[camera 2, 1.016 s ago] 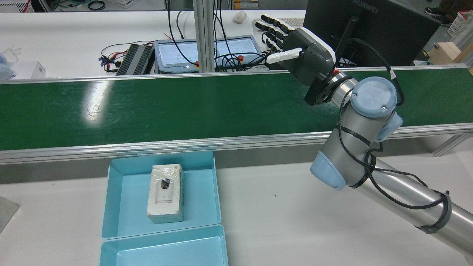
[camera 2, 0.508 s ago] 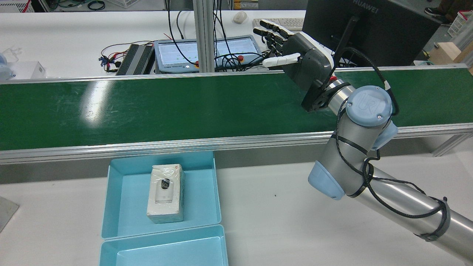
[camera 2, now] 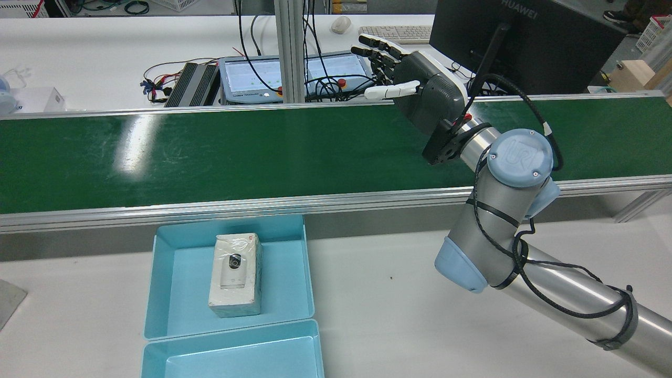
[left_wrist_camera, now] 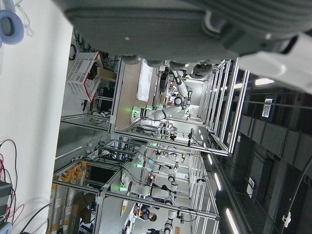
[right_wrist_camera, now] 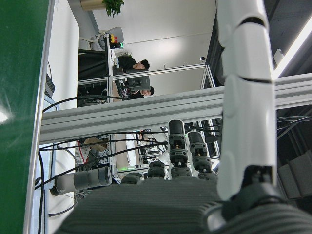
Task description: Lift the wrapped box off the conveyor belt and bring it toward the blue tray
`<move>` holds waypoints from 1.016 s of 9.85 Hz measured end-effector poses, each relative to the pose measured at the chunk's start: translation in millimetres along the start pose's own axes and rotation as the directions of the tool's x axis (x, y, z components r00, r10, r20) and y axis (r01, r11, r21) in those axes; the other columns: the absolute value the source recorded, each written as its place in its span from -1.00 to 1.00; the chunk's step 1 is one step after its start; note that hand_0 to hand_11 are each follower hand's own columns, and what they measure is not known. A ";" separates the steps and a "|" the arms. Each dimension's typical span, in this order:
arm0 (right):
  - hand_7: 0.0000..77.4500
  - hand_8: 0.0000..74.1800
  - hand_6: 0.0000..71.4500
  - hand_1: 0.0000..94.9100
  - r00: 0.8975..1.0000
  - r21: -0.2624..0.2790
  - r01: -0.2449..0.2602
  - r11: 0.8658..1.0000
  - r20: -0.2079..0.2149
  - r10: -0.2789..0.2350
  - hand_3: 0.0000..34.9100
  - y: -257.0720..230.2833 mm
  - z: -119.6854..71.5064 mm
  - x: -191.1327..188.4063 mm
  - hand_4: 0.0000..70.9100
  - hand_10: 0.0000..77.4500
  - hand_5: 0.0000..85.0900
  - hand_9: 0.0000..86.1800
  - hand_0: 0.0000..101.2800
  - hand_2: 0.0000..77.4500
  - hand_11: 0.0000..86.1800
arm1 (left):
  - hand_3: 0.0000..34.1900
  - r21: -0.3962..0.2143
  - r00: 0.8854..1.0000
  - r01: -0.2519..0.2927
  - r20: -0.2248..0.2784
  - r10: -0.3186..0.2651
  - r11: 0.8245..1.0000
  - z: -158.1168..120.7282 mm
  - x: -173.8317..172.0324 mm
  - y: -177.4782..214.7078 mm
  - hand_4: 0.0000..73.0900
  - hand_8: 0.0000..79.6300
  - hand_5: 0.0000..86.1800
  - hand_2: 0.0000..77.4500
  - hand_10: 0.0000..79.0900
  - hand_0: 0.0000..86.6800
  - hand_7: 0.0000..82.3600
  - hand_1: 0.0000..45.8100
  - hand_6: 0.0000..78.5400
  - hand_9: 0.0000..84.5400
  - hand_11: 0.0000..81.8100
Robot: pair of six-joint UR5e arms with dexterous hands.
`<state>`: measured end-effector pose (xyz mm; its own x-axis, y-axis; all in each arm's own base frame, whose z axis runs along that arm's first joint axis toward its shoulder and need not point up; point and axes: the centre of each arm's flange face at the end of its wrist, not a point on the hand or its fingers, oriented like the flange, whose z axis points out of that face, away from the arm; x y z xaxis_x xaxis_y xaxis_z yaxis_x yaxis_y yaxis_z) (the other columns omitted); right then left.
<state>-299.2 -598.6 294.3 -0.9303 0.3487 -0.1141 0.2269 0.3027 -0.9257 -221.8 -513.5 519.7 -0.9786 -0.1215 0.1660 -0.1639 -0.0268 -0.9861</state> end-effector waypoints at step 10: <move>-0.38 -0.85 -0.76 -0.67 0.999 -0.033 -0.029 0.999 -0.015 0.029 -1.00 10.9 -1.5 13.1 -0.71 -1.00 -0.58 -0.78 -0.03 -0.76 -0.97 | -1.00 0.000 1.000 0.000 0.000 0.000 1.000 0.0 0.0 0.0 -0.99 -0.99 -0.97 -0.97 -0.99 -1.00 -0.99 -1.00 -0.99 -1.00 -0.99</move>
<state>-308.4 -589.4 283.3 -0.9188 0.3708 -0.1353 0.2637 0.3217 -0.9094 -221.8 -513.5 519.7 -0.9786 -0.1215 0.1660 -0.1639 -0.0268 -0.9861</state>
